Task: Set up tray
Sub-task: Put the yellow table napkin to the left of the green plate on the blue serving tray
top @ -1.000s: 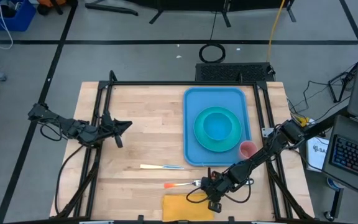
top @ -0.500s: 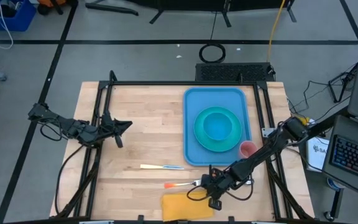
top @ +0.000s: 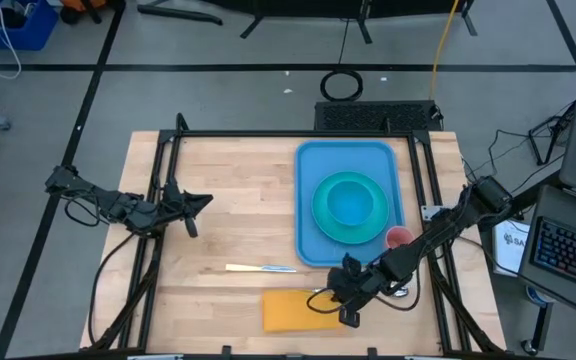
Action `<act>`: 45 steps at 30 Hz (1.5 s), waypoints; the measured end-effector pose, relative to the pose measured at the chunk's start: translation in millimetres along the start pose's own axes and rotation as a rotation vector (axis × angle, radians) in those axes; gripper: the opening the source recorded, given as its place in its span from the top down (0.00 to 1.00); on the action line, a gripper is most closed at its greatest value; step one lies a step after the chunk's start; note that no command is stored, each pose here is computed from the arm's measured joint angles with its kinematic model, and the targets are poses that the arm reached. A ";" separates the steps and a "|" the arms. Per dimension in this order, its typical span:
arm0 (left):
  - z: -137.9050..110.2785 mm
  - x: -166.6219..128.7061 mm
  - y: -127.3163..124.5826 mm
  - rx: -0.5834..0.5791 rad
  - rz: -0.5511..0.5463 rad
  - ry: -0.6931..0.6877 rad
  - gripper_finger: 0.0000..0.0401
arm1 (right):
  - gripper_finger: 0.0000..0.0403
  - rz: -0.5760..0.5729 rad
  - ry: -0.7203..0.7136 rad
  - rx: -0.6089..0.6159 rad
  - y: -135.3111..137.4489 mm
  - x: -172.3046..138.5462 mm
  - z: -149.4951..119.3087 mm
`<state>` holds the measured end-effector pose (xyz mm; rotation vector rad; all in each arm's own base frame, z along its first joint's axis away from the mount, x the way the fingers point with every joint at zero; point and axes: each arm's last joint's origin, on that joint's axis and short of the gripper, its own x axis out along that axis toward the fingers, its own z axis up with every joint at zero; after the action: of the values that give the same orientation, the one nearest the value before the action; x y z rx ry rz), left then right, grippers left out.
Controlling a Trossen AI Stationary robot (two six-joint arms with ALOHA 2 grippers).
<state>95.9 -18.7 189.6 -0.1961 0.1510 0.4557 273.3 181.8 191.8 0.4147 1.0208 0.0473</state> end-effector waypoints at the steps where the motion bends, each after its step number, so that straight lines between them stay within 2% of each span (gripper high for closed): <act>1: 0.0 0.0 0.0 0.000 0.000 0.000 0.94 | 1.00 -0.007 0.001 -0.003 -1.5 -2.5 1.1; 13: 0.0 0.0 0.0 0.001 0.000 0.000 0.94 | 1.00 -0.036 -0.004 -0.082 -20.5 -10.8 22.1; 22: 0.0 0.0 0.0 0.000 0.000 0.000 0.94 | 1.00 -0.071 -0.020 -0.169 -26.2 -24.8 51.0; 32: 0.0 0.0 0.0 0.000 0.000 0.000 0.94 | 1.00 -0.158 0.014 -0.214 -58.3 -29.8 72.3; 45: 0.0 0.0 0.0 0.000 0.000 0.000 0.94 | 1.00 -0.201 -0.056 -0.284 -92.4 -33.6 99.3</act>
<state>96.0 -18.7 189.5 -0.1958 0.1514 0.4561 324.4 57.8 231.1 0.0534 0.9789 0.0004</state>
